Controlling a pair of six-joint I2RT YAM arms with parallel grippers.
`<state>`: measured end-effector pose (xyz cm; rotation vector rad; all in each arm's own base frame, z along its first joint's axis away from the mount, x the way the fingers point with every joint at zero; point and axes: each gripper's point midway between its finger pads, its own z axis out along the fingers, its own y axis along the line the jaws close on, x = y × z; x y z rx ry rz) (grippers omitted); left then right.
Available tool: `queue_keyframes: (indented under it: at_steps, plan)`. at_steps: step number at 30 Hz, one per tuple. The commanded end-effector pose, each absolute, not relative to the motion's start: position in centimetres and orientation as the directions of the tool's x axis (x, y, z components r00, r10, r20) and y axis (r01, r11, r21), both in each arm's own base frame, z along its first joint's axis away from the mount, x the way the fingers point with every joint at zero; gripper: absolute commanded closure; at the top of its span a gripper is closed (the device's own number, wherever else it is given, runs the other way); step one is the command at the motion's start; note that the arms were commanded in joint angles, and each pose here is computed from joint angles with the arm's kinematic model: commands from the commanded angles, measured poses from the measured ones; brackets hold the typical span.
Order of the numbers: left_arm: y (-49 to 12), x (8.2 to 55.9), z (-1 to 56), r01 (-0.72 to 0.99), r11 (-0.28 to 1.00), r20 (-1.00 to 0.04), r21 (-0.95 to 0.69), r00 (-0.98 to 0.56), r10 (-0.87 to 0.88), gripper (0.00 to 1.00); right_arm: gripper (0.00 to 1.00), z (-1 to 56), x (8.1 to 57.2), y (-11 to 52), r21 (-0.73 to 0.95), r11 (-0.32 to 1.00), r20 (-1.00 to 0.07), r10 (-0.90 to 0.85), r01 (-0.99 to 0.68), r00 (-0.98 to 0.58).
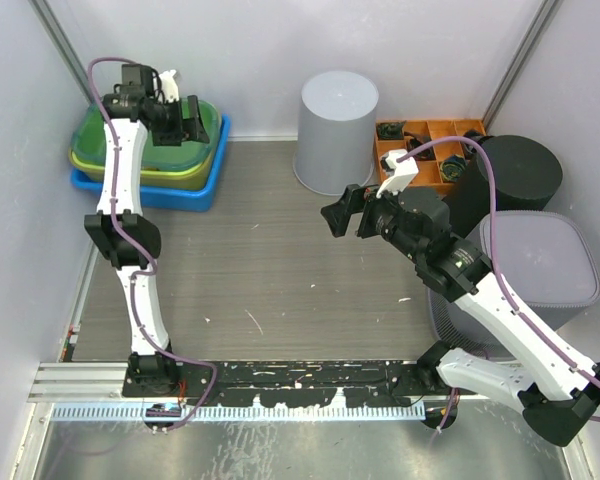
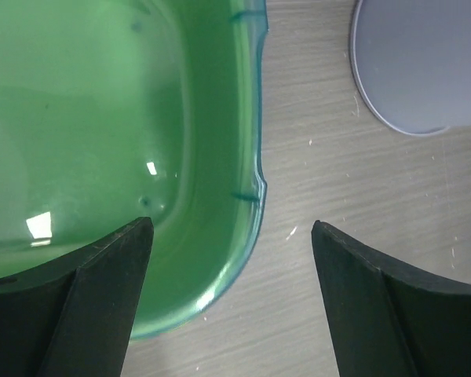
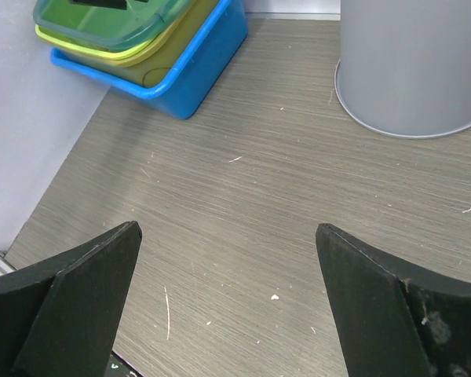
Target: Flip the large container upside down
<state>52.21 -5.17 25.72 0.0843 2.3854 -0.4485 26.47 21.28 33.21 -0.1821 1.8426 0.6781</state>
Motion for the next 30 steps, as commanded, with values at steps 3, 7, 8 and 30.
queue_keyframes:
  at_steps: [3,7,8,30]
  plan:
    - [-6.5,55.9,27.1,0.133,0.945,-0.736,-0.299,-0.662,-0.14,0.29,0.0,36.3,26.1,21.4,0.385,0.795,-0.913,0.252,-0.469,-0.322]
    - [-6.9,56.6,26.5,0.124,0.96,-0.75,-0.252,-0.651,-0.113,0.43,0.0,36.2,26.2,21.2,0.38,0.801,-0.914,0.247,-0.462,-0.323]
    - [-7.0,56.7,26.4,0.125,0.963,-0.753,-0.24,-0.65,-0.104,0.43,0.0,36.2,26.1,21.2,0.379,0.802,-0.914,0.246,-0.461,-0.323]
    - [-7.1,58.0,23.1,0.092,0.981,-0.737,-0.168,-0.673,-0.064,0.89,0.0,35.0,26.4,21.0,0.353,0.821,-0.92,0.217,-0.448,-0.327]
